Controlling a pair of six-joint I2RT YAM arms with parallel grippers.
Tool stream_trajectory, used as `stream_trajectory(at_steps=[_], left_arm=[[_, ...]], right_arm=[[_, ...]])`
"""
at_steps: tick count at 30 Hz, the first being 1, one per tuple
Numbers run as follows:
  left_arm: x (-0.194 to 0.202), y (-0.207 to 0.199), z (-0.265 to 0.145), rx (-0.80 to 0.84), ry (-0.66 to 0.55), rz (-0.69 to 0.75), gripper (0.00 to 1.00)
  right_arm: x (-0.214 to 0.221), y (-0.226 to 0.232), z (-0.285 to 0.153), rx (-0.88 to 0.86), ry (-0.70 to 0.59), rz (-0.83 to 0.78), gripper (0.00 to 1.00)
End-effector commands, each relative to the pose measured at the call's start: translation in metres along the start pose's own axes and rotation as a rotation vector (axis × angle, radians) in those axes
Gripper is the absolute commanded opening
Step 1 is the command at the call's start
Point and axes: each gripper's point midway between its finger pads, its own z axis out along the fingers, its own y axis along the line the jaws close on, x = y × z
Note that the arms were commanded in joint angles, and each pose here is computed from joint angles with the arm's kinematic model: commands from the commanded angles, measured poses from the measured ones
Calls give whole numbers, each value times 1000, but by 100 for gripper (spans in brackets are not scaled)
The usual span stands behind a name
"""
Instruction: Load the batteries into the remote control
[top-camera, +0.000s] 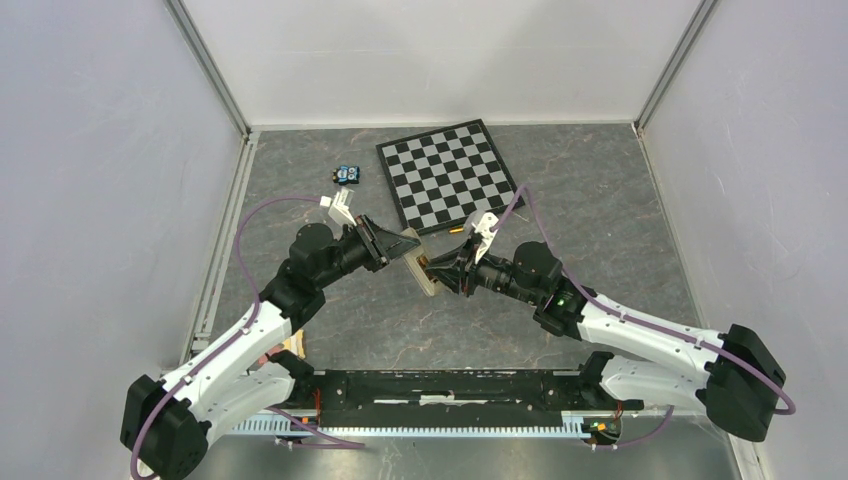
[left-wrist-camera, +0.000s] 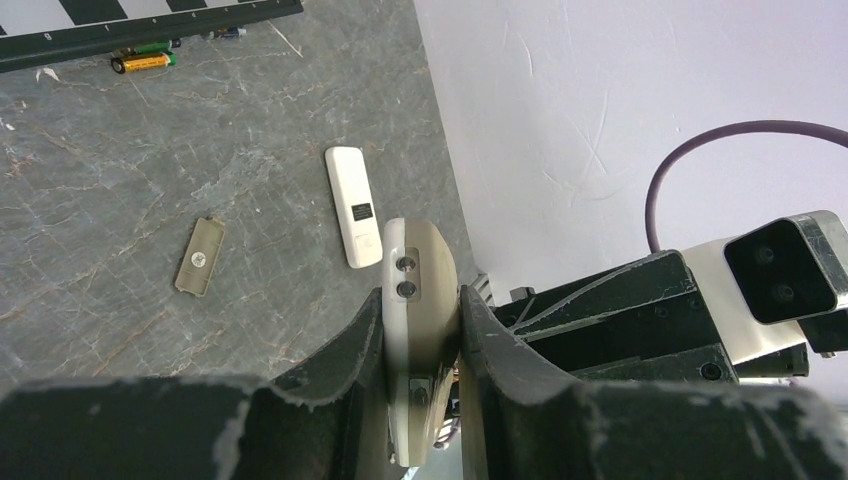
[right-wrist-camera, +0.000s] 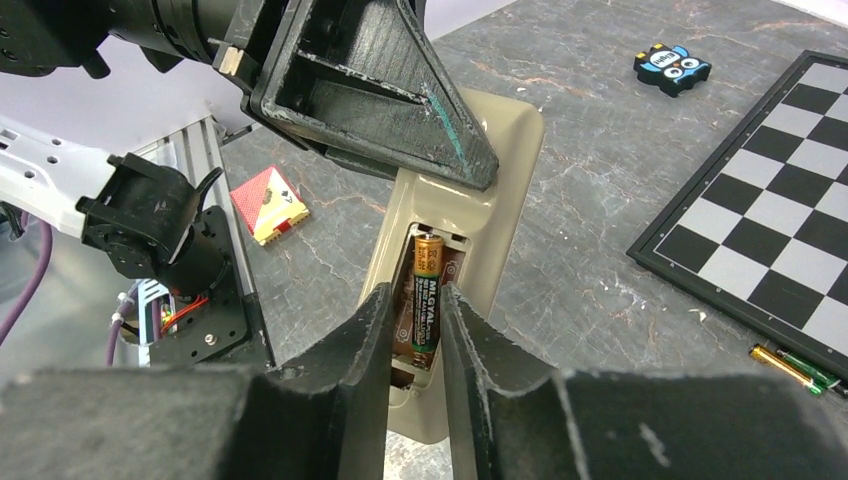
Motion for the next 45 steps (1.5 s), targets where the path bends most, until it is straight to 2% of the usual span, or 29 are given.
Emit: stream_trajectory(at_steps=[1, 3, 7, 11, 14, 19, 22, 25, 30, 39, 45], left_arm=[[-11, -28, -4, 85, -24, 30, 2], [-11, -26, -4, 78, -24, 34, 2], [-11, -22, -3, 58, -25, 49, 2], [-12, -18, -4, 41, -31, 66, 2], [-11, -15, -4, 31, -28, 74, 2], [-10, -13, -3, 24, -20, 78, 2], [-9, -12, -4, 20, -19, 88, 2], [-10, -10, -4, 14, -22, 104, 2], [-13, -5, -3, -4, -43, 129, 2], [-17, -11, -1, 39, -67, 141, 2], [-20, -20, -2, 68, -79, 138, 2]], right_arm=[[-9, -11, -2, 71, -3, 12, 31], [-13, -9, -3, 68, -6, 21, 34], [-24, -7, -6, 80, -18, 78, 57], [-27, -15, -13, 167, -21, 206, 77], [-25, -15, -15, 188, -35, 322, 86], [-17, -11, -12, 186, -33, 463, 91], [-6, -13, -13, 218, -20, 561, 97], [5, -14, -14, 248, -26, 718, 98], [9, 0, -10, 185, -41, 960, 98], [-4, 2, -6, 166, -95, 1103, 98], [4, -1, -1, 205, -55, 1154, 98]])
